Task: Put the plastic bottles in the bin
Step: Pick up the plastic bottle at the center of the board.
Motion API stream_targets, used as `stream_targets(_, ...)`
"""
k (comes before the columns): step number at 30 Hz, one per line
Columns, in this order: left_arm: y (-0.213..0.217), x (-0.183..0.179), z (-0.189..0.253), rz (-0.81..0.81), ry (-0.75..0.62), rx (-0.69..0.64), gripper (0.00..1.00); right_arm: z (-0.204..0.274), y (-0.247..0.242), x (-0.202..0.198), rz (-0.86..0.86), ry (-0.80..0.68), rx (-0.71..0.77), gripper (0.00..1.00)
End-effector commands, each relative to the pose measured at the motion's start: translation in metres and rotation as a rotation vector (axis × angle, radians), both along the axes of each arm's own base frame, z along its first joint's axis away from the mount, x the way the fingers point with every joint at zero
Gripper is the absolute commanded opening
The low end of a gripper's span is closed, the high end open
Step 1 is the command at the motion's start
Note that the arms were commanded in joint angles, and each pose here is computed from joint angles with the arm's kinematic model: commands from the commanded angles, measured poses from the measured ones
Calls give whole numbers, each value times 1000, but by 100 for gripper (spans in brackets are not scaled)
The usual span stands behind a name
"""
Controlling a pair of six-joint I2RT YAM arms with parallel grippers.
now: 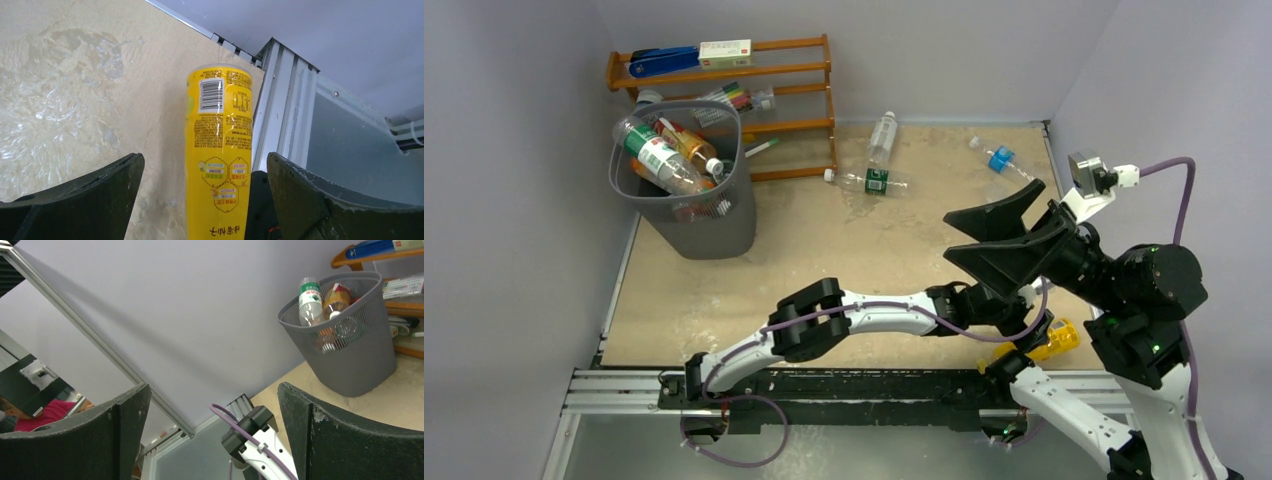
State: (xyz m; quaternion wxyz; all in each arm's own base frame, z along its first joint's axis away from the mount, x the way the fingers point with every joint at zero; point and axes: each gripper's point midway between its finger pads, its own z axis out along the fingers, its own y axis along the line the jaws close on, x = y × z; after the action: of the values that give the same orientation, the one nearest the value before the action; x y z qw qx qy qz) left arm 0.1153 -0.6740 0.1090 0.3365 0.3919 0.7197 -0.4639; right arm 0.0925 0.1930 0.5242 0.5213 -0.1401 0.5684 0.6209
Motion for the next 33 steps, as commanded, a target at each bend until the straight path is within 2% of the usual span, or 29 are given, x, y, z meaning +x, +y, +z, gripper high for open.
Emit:
stream_targets(1, -2, -67, -48, -211, -22, 88, 93, 1, -3, -3, -6, -10, 11, 100)
stream_targets(7, 9, -70, -98, -222, -34, 199, 93, -10, -5, -3, -14, 8, 17, 100)
stream_targets(14, 21, -61, -134, -193, -45, 288, 92, -17, -5, -3, -18, 21, 10, 100)
stream_targets(18, 29, -56, -146, -199, -41, 334, 87, -17, -5, -3, -18, 23, 7, 100)
stream_targets(26, 53, -34, -154, -218, -35, 392, 86, -20, -3, 2, -23, 31, 3, 100)
stream_targets(29, 62, -25, -161, -198, -54, 432, 81, -22, -2, 3, -19, 36, 1, 100)
stream_targets(33, 81, -1, -167, -114, -51, 475, 66, -26, 1, 7, -18, 46, -9, 100)
